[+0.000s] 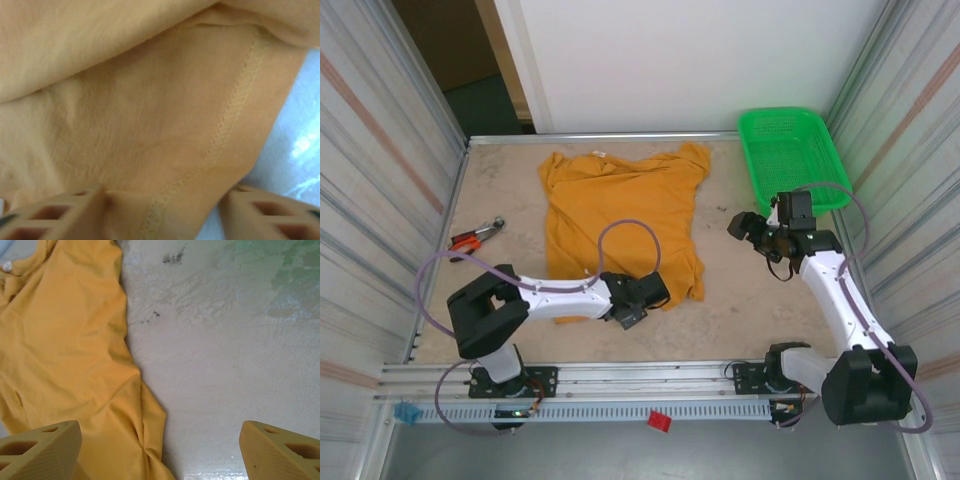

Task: Fold the inside-out t-shirt

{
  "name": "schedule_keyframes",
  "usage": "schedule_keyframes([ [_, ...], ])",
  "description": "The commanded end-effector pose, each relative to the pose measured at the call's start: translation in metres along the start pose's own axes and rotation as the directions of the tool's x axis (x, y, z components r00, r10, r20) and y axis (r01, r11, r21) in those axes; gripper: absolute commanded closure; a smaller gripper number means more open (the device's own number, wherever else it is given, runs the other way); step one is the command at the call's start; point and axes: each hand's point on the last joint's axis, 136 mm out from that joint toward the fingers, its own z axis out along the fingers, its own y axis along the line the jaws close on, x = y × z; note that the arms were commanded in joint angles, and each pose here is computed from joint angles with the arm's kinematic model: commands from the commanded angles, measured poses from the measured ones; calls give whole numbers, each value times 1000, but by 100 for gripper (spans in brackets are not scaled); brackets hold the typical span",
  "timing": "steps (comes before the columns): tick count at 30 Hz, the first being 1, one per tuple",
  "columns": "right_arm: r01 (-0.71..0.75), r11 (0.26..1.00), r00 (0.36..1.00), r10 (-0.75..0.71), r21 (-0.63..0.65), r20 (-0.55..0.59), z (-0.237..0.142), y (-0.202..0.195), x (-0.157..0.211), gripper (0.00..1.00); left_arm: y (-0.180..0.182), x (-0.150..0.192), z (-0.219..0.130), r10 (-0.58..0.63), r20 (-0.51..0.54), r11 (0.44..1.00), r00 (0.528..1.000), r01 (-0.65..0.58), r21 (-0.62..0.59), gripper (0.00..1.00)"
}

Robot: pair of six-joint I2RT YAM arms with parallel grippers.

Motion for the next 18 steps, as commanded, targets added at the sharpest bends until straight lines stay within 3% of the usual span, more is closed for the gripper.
schedule_keyframes([
  [1,-18,997,1000,17,-70,-18,-14,11,9,20,18,-17,-7,-38,28,999,999,39,-34,99],
  [6,-35,973,998,20,-228,-68,-21,33,36,21,47,-53,-64,-111,148,993,983,116,-24,100],
  [9,-22,943,994,-14,-333,-106,-22,55,62,22,70,-80,-117,-204,276,978,939,206,21,100],
  [13,16,897,989,-79,-442,-124,-25,85,99,26,93,-94,-168,-270,361,962,893,267,60,100],
  [16,32,864,988,-102,-503,-112,-25,102,121,38,98,-96,-187,-282,376,959,883,272,79,100],
  [18,49,846,988,-119,-531,-99,-25,112,135,54,99,-97,-195,-297,393,955,870,281,99,100],
])
